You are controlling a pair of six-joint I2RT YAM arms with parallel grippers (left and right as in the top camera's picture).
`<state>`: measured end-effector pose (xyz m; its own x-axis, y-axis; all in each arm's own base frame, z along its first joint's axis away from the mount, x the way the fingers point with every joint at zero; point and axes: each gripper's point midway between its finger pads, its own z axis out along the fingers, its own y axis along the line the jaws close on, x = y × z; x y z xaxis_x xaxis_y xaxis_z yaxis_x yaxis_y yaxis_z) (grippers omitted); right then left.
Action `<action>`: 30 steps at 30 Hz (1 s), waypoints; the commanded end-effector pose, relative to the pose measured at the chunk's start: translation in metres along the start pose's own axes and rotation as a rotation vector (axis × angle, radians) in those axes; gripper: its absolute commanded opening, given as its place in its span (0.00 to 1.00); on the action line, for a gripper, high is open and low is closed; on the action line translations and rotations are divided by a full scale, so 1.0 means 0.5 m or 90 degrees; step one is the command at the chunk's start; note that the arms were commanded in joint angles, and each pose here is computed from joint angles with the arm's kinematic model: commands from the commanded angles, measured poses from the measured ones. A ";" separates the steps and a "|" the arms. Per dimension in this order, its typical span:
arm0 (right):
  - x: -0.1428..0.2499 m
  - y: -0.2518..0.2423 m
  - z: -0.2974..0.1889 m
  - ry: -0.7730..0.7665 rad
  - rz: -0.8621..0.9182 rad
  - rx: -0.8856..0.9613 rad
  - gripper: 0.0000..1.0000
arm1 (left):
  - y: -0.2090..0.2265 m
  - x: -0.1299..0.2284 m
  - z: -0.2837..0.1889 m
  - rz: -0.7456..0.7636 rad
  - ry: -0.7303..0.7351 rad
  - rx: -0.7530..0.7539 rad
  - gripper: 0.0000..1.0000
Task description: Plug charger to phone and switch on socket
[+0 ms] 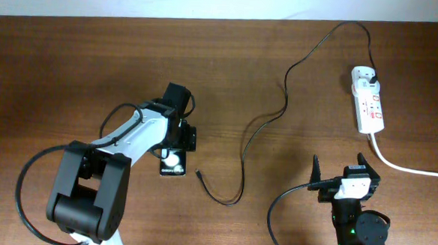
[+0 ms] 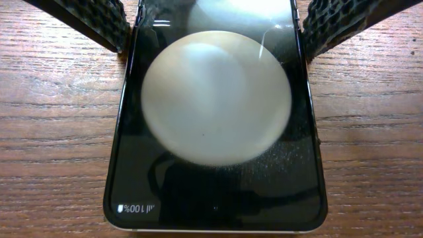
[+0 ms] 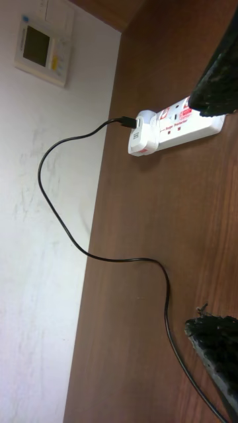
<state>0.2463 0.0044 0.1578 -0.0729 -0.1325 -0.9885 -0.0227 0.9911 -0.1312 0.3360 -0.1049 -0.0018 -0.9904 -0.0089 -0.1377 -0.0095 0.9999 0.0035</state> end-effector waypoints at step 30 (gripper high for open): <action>0.005 0.008 0.000 0.003 0.002 -0.011 0.99 | -0.008 0.036 0.023 -0.014 0.042 0.021 0.82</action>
<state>0.2463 0.0044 0.1578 -0.0729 -0.1325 -0.9885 -0.0227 0.9911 -0.1312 0.3328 -0.1059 -0.0020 -0.9921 -0.0207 -0.1238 -0.0201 0.9998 -0.0056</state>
